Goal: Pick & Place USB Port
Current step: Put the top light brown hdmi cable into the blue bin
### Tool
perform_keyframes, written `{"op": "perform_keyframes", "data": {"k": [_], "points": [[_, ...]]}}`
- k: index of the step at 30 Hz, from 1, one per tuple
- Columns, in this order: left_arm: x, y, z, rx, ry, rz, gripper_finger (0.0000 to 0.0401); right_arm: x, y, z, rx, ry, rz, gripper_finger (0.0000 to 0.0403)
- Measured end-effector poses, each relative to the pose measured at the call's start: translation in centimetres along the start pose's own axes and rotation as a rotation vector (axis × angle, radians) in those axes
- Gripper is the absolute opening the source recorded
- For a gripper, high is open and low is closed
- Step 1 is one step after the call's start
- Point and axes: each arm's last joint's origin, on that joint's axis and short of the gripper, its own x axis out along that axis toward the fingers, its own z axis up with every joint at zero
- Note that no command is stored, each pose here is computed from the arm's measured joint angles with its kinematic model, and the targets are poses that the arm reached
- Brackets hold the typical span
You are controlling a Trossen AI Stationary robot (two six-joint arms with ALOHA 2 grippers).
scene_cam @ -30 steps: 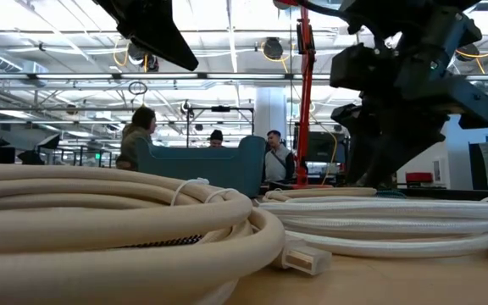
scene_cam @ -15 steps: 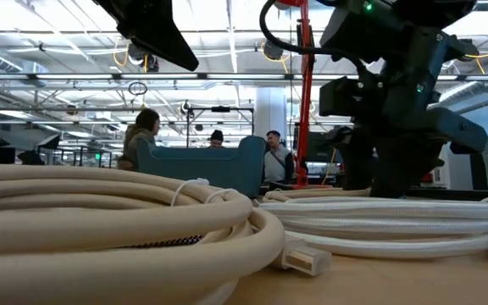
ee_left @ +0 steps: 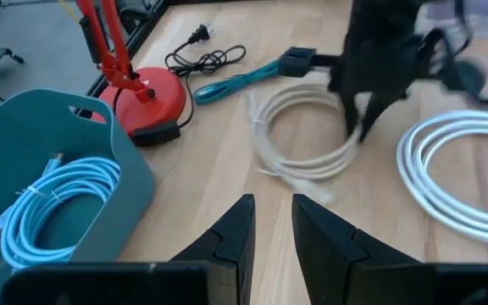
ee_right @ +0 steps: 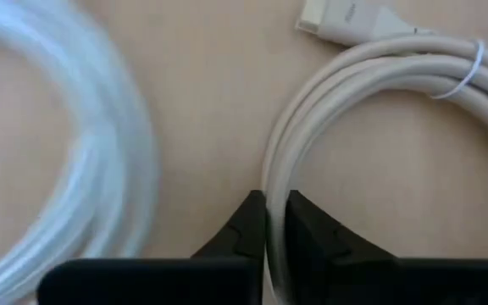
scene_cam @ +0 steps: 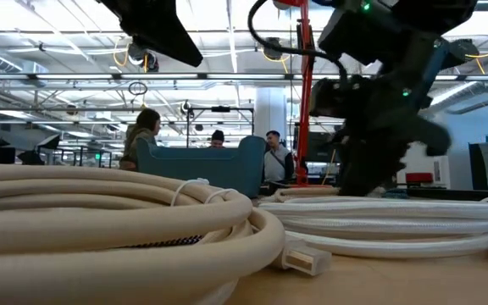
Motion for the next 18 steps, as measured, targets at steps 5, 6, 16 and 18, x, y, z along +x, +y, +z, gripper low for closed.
{"op": "perform_keyframes", "data": {"k": [5,6,16,18], "points": [[0.0,0.2,0.2,-0.038,-0.029,0.071,0.0085,-1.0,1.3,1.4,-0.016,-0.033,-0.11,0.0016],[0.0,0.2,0.2,-0.045,-0.033,0.085,0.0085,-1.3,1.6,1.8,-0.026,-0.037,-0.117,0.0012],[-0.1,0.8,-0.2,-0.136,-0.037,0.239,0.0085,-5.7,5.2,5.7,-0.03,-0.211,-0.28,0.0009],[-0.2,1.0,-0.5,-0.177,-0.043,0.304,0.0085,-6.5,5.6,6.3,-0.022,-0.264,-0.345,0.0009]]}}
